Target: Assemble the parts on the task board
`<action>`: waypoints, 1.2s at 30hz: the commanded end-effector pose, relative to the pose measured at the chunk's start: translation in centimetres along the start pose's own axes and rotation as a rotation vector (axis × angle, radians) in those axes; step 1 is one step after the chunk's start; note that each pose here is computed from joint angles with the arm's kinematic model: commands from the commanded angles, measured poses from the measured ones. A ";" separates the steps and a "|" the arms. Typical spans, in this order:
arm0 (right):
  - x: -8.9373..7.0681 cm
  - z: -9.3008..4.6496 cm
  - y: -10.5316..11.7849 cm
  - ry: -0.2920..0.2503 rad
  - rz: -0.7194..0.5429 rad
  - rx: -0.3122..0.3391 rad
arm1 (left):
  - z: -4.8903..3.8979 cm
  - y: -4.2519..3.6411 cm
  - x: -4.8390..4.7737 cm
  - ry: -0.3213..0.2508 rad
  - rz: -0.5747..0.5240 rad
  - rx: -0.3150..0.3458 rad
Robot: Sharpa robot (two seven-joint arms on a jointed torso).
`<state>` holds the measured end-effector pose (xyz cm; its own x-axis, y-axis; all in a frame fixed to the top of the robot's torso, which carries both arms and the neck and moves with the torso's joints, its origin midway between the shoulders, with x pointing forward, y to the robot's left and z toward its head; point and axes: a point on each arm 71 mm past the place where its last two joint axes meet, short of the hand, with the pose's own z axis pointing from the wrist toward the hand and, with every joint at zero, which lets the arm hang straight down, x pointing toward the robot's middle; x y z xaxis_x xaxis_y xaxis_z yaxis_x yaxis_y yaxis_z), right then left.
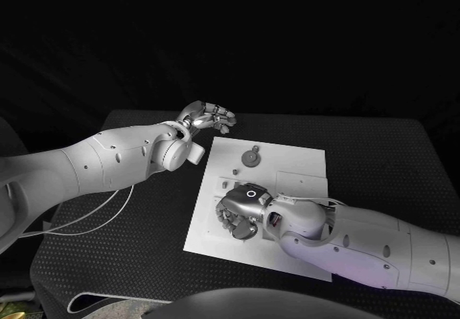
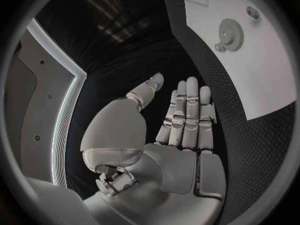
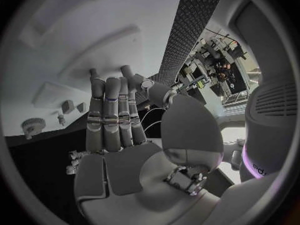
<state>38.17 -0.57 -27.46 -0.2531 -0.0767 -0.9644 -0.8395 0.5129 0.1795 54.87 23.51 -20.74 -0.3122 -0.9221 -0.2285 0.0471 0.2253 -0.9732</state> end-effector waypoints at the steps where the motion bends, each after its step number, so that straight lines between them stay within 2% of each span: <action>1: 0.5 0.0 0.0 0.037 -0.012 0.006 | 0.06 -0.20 0.25 0.013 -0.010 0.008; 15: 0.4 -0.3 -0.7 0.001 0.028 0.032 | -0.03 -0.14 0.01 0.008 -0.008 0.005; 27: -0.1 -0.6 -0.8 -0.058 0.046 0.031 | -0.06 -0.09 -0.15 0.006 -0.008 0.003; 33: -0.3 -1.4 -1.1 -0.080 0.070 0.035 | -0.09 -0.04 -0.31 0.004 -0.006 0.002; 36: -1.0 -2.2 -1.5 -0.114 0.119 0.035 | -0.11 0.00 -0.43 0.003 -0.006 0.001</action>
<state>38.56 -2.95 -26.92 -0.2716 0.0120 -0.9623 -0.8003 0.5526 0.2328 54.89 24.02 -20.77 -0.3044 -0.9240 -0.2313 0.0427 0.2293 -0.9724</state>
